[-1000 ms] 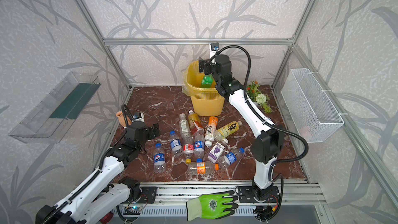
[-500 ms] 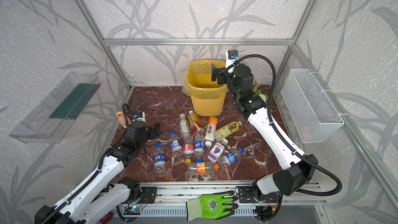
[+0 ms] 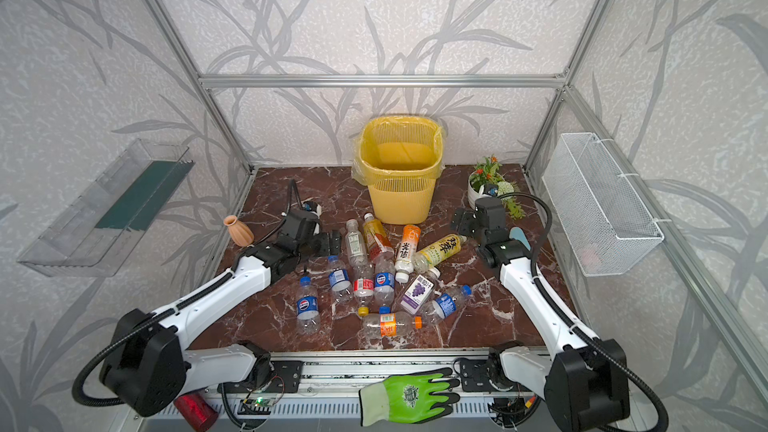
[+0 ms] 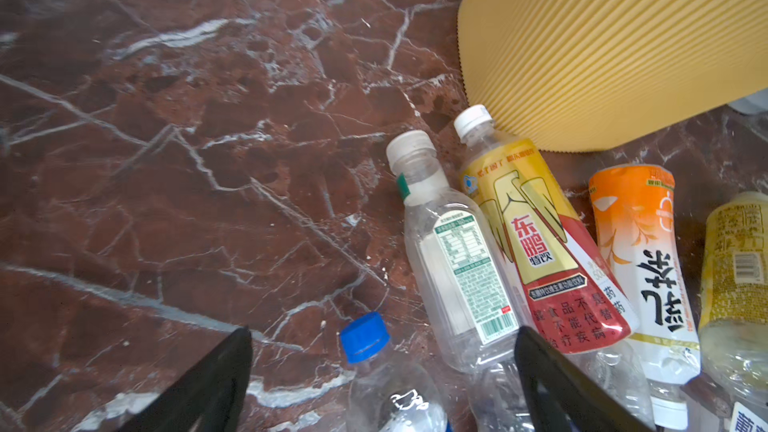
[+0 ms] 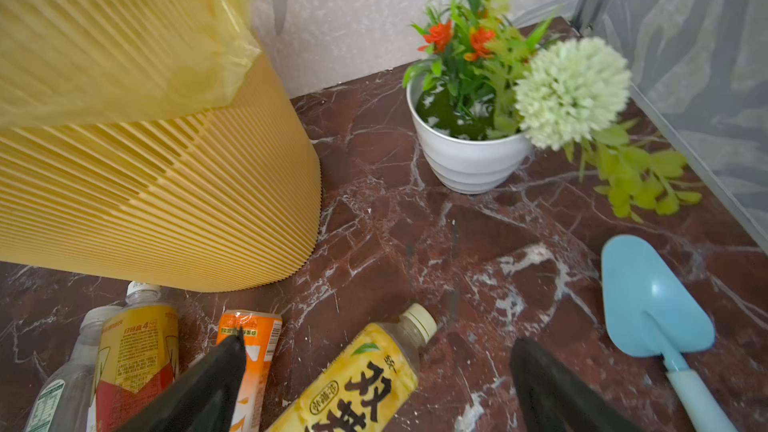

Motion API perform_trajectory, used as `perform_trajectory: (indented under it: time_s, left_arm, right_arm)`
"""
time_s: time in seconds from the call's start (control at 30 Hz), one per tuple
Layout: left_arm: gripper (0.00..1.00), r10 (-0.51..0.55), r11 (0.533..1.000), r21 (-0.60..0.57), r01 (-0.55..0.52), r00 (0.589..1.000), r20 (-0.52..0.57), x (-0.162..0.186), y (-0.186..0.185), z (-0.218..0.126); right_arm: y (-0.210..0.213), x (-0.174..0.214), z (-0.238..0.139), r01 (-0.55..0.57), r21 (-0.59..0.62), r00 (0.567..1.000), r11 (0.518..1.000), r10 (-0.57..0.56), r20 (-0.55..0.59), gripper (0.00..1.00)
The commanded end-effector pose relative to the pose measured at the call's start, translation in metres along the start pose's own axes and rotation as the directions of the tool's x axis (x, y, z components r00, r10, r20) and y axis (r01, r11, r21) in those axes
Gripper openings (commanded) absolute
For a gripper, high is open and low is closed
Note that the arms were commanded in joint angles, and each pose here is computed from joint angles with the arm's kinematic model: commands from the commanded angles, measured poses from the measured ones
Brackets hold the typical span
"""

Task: Throw the plastic bottles in the bin
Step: 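Lower the left gripper onto the clear green-labelled bottle while the right arm withdraws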

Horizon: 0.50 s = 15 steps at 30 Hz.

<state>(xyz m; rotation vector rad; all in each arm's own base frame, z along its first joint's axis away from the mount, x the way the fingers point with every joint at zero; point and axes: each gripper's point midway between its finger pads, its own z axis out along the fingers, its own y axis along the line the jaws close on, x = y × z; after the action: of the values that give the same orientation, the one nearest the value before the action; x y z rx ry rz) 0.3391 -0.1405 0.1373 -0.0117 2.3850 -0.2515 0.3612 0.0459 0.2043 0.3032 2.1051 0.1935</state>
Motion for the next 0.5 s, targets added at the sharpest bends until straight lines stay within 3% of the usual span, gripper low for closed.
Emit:
perform_trajectory:
  time_s: [0.0,0.47]
  left_arm:
    - [0.95,0.006,0.999,0.043,-0.003,0.997,-0.072,0.003,-0.017,0.008]
    - [0.81,-0.039,0.998,0.029,0.050,0.951,-0.307,0.022,-0.038,0.058]
  right_arm:
    - [-0.012,0.006,-0.010,-0.094,-0.001,0.995,0.996,0.094,0.013,0.99]
    - [-0.026,0.033,-0.001,-0.165,0.010,0.985,0.986,0.165,-0.055,0.99]
